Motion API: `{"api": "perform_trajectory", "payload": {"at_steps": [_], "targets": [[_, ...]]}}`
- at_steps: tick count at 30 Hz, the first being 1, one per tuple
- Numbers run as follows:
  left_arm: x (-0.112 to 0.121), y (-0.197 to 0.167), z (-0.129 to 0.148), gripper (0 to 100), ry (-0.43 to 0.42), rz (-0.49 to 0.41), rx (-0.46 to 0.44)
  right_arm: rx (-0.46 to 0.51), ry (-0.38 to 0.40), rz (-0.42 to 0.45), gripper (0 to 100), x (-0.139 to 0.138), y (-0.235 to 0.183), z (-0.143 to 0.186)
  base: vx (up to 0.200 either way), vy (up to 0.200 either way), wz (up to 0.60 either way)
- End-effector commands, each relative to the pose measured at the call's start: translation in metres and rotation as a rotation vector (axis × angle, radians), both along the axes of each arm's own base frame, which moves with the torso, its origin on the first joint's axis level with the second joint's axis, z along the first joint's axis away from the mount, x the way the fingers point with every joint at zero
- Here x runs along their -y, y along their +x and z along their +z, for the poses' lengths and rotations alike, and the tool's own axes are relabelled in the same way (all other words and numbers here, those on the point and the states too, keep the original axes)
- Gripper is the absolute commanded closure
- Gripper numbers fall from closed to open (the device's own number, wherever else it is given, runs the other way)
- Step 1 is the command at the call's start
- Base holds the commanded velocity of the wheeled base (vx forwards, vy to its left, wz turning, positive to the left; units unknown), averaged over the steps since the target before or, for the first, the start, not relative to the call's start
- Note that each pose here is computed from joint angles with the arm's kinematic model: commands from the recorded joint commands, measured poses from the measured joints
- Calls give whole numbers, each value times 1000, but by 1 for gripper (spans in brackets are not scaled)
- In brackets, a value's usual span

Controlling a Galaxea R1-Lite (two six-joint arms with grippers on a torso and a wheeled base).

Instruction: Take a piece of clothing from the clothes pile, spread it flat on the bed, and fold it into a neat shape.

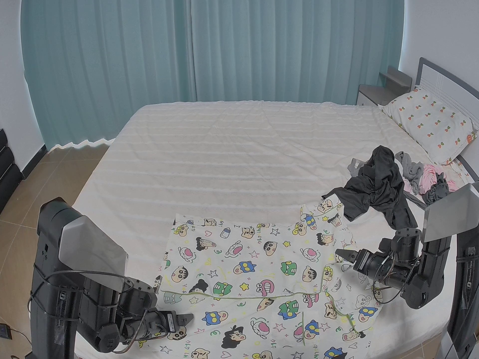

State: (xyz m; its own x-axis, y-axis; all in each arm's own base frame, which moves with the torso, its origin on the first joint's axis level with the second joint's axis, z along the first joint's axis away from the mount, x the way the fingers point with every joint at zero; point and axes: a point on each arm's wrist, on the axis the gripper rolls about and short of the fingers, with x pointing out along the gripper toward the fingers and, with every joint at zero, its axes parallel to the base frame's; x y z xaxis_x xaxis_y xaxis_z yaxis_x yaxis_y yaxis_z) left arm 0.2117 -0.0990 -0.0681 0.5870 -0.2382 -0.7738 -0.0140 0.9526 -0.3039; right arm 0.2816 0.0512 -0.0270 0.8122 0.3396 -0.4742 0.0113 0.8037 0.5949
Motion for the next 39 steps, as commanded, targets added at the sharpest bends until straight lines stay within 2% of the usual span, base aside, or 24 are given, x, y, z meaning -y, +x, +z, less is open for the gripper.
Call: {"api": "perform_trajectory", "payload": {"at_steps": [1,7,12,16,18,22,23,24,30,36,39], "targets": [[5,8,3,0,-42,115,29,10,2,2,0,-1,0,1,0,0,0],[6,12,11,0,-122,263,56,8,-1,4,0,-1,0,0,0,0,0],[2,13,11,0,-87,328,78,8,-3,0,0,-1,0,0,0,0,0],[0,12,9,0,-65,348,77,8,-4,-3,0,-2,0,0,0,0,0],[0,11,7,0,-54,344,67,8,-4,-3,0,-2,0,0,0,0,0],[1,3,0,0,56,265,1,8,-4,-2,0,-2,0,0,0,0,0],[1,3,0,0,56,265,1,8,-4,-2,0,-2,0,0,0,0,0],[2,2,-3,0,107,234,-13,9,-4,-3,0,-2,0,0,0,0,0],[18,4,-2,0,106,184,17,10,-5,-2,0,-2,0,0,0,0,0],[21,2,2,0,102,167,27,8,-5,-4,0,-1,0,0,0,0,0],[19,-4,5,0,144,135,30,8,-5,-4,0,-1,0,0,0,0,0]]}}
